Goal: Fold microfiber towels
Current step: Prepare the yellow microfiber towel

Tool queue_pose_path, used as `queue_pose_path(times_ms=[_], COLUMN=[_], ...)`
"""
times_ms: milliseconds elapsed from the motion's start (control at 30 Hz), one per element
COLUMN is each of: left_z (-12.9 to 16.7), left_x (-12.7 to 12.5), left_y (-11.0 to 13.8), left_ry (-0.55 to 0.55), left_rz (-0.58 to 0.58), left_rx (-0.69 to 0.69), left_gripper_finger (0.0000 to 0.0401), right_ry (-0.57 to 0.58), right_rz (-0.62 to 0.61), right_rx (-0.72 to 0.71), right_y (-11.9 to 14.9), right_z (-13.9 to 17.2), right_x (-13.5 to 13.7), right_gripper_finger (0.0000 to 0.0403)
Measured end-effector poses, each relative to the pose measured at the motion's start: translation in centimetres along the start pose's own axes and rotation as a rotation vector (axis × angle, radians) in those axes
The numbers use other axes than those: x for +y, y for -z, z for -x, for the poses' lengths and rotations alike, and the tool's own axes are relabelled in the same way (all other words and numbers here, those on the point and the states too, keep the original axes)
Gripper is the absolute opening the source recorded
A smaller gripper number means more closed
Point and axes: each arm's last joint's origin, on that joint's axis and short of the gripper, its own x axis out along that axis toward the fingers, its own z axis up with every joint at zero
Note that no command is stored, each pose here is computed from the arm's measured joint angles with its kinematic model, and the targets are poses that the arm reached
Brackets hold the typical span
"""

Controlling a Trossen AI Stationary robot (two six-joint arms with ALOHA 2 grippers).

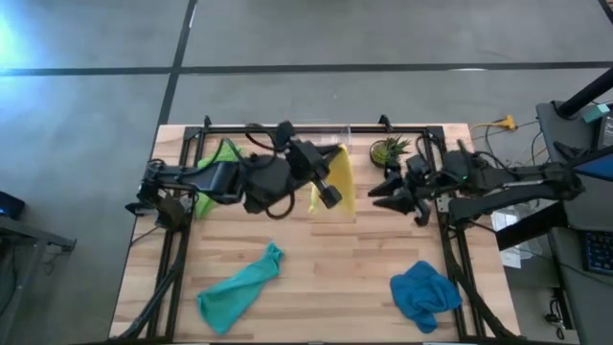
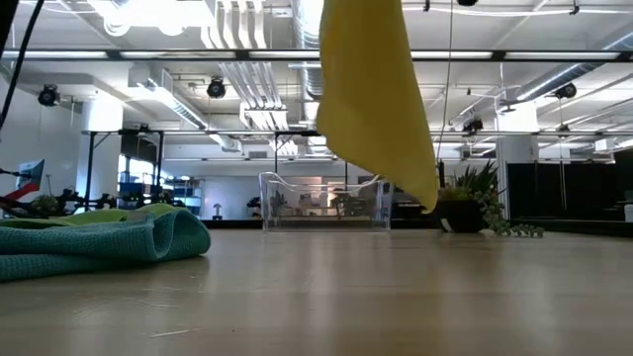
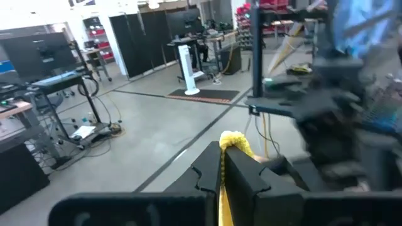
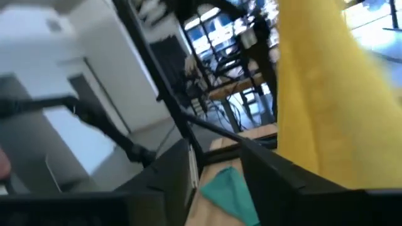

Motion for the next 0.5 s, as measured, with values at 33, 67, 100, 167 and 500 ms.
queue_pose_path(times_ms=[33, 67, 100, 167, 500], left_z=[0.0, 0.0, -0.2, -0.3, -1.1], left_x=[0.4, 0.8, 1.0, 1.8, 3.5], left_y=[-0.2, -0.4, -0.4, -0.6, -2.1], left_ry=[-0.007, -0.013, -0.022, -0.038, -0.097], left_rz=[0.005, 0.008, 0.01, 0.017, 0.052], left_rx=[-0.004, -0.006, -0.008, -0.011, -0.1], left_gripper_finger=[0.0, 0.0, 0.0, 0.0, 0.0], right_ry=[-0.007, -0.016, -0.026, -0.038, 0.252], right_rz=[0.022, 0.042, 0.064, 0.101, 0.414], right_rx=[0.015, 0.023, 0.031, 0.058, 0.251], right_y=[0.0, 0.0, -0.1, 0.1, 0.1], right_z=[-0.5, -0.9, -1.3, -2.0, -4.8], right_x=[0.2, 0.3, 0.5, 0.9, 4.7], right_gripper_finger=[0.0156, 0.0165, 0.0173, 0.0183, 0.0177])
